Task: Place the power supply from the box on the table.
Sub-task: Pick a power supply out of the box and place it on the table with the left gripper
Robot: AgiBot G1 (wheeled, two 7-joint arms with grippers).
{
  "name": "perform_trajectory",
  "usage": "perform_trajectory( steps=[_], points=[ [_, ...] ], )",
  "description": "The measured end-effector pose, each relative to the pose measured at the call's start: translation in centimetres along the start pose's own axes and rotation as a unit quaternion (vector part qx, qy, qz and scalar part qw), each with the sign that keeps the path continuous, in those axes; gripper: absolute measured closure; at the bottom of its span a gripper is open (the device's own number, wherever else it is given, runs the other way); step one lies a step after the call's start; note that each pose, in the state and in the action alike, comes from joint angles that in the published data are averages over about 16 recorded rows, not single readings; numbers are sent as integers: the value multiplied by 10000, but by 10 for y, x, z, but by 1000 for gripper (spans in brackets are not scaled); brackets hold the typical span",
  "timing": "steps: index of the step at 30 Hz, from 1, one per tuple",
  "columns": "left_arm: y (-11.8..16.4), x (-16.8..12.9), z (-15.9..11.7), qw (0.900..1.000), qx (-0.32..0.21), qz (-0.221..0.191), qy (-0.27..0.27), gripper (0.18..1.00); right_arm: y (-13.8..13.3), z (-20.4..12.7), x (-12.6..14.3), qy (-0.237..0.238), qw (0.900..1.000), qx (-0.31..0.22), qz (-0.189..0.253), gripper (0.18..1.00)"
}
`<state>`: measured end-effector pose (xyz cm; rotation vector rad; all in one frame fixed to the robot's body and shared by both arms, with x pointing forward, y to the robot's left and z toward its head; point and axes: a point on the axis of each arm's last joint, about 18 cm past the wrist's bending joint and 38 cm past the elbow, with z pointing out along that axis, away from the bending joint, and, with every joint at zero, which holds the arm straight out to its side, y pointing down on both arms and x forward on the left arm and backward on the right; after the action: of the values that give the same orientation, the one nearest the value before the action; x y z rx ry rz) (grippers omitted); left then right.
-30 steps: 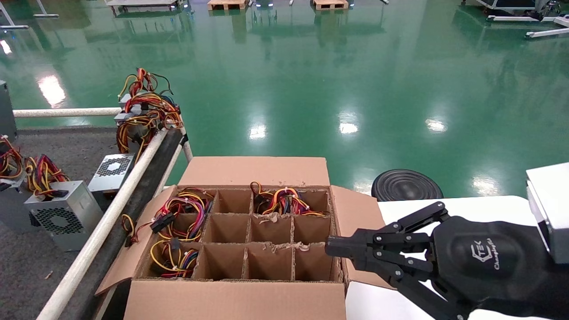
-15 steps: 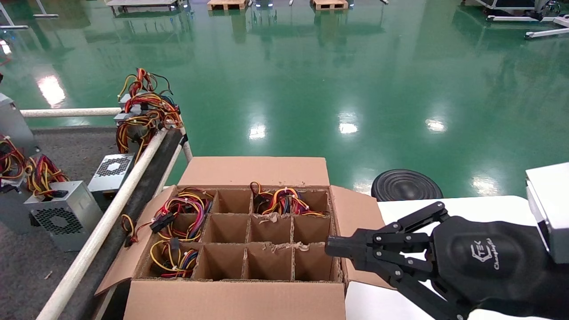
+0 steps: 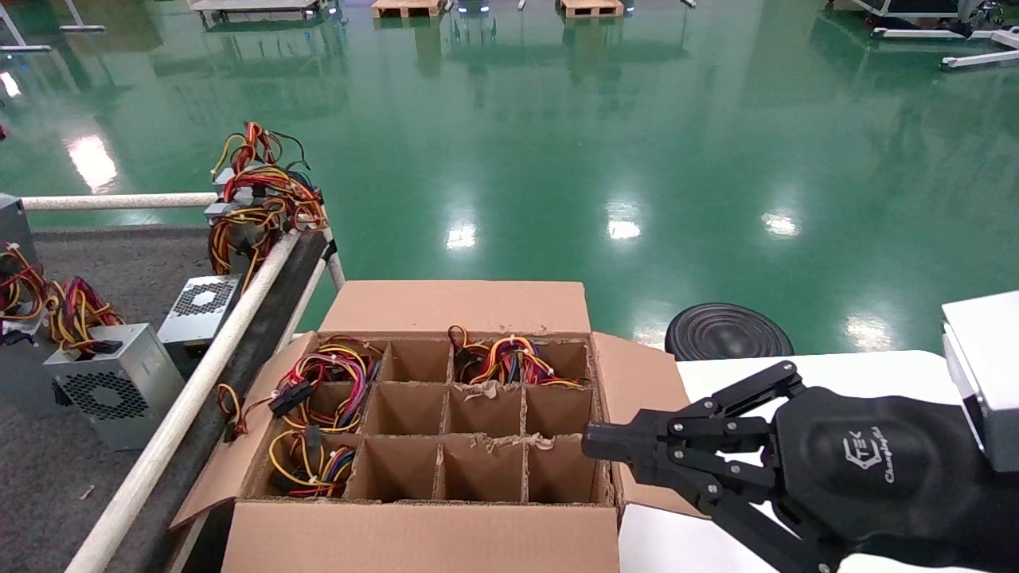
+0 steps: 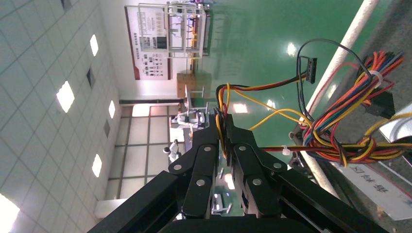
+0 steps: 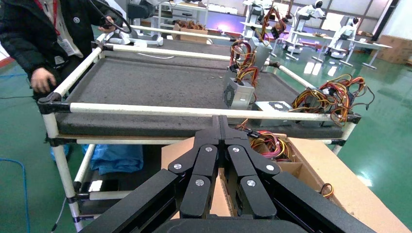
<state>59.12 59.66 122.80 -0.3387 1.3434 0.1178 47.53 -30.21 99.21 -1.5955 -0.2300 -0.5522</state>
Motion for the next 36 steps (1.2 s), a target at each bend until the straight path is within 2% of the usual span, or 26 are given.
perform_trajectory(
  steps=[36],
  points=[
    [-4, 43, 9, 9983, 184, -237, 494, 987, 0, 0, 0, 0, 10000, 0, 0, 985]
  ],
)
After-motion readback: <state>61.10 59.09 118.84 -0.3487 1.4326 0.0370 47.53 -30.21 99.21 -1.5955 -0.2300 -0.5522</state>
